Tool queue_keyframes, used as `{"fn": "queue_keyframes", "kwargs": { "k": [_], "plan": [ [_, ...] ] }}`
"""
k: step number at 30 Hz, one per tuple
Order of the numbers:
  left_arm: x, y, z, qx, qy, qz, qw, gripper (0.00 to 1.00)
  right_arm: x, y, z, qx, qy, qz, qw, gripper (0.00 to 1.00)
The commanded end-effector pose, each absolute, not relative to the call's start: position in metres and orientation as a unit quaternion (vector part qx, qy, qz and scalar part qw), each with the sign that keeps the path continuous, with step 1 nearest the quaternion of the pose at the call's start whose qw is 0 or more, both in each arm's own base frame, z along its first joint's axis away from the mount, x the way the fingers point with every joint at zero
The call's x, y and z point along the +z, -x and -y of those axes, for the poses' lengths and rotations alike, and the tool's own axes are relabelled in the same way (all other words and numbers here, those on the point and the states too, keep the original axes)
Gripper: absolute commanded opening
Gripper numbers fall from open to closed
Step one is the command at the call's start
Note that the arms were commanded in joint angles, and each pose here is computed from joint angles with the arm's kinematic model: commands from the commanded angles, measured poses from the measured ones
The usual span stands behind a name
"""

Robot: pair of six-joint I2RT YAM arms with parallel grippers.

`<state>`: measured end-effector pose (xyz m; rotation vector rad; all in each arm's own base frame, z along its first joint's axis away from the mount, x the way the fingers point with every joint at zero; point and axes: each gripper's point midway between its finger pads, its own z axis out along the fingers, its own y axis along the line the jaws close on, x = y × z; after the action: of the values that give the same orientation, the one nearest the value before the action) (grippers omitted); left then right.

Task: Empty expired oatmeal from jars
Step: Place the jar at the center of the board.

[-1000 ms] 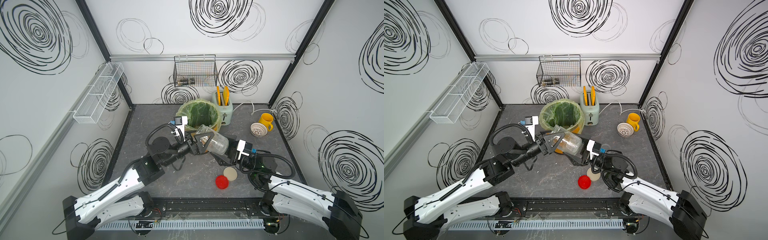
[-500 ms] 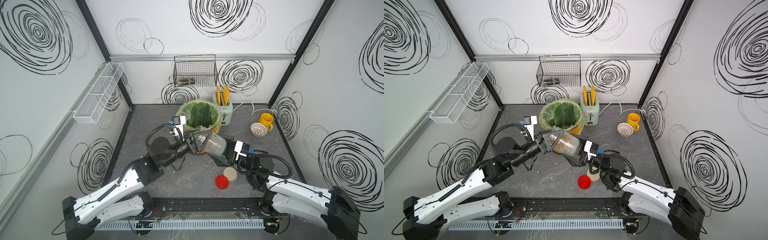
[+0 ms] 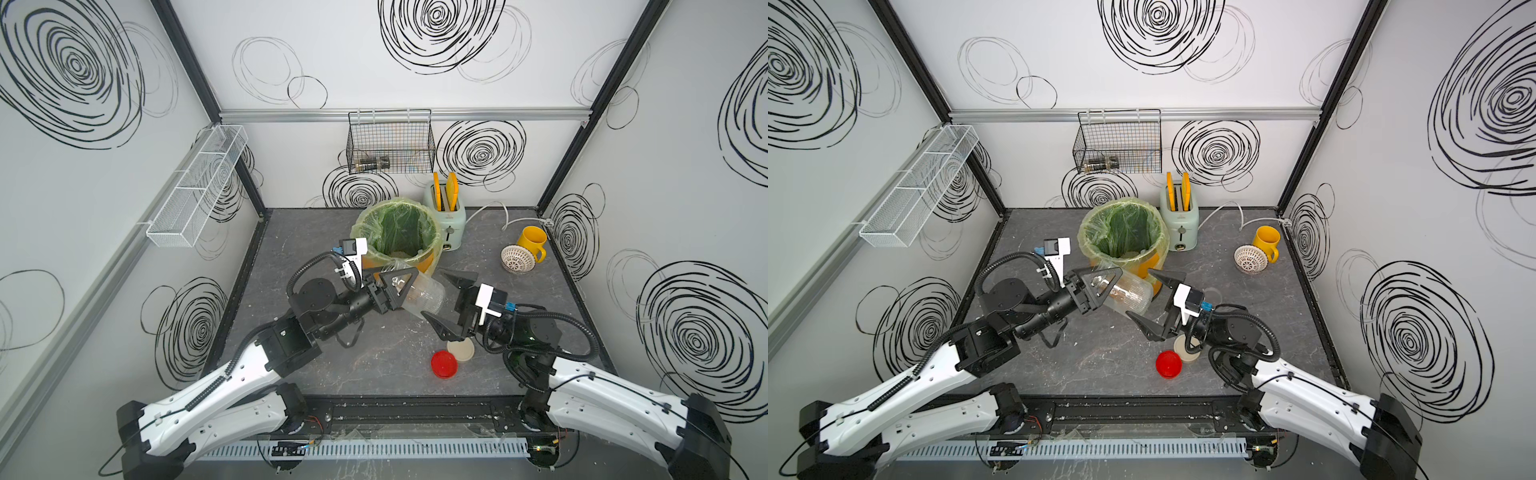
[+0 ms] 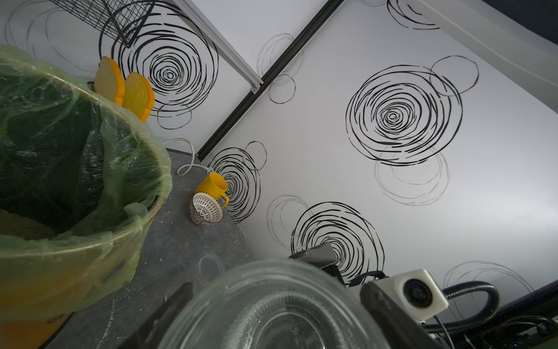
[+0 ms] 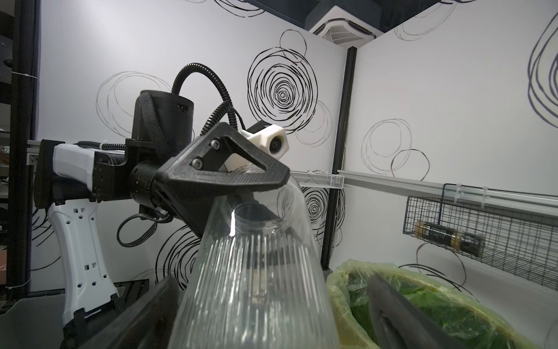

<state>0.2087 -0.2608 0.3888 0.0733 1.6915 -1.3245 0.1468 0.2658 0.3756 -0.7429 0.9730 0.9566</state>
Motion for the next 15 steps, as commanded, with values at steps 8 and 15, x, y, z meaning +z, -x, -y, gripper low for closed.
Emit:
{"fn": "queue_keyframes", "kwargs": {
  "k": [8,15],
  "plan": [
    [0.327,-0.216,0.212,-0.378,-0.041,-0.736,0.560,0.00,0.315,-0.159,-0.189,0.347,0.235,-0.577,0.701,0.98],
    [0.245,-0.210,0.209,-0.253,-0.072,-0.778,0.571,0.00,0.304,-0.188,-0.177,0.283,0.193,-0.625,0.701,0.98]
  ]
}}
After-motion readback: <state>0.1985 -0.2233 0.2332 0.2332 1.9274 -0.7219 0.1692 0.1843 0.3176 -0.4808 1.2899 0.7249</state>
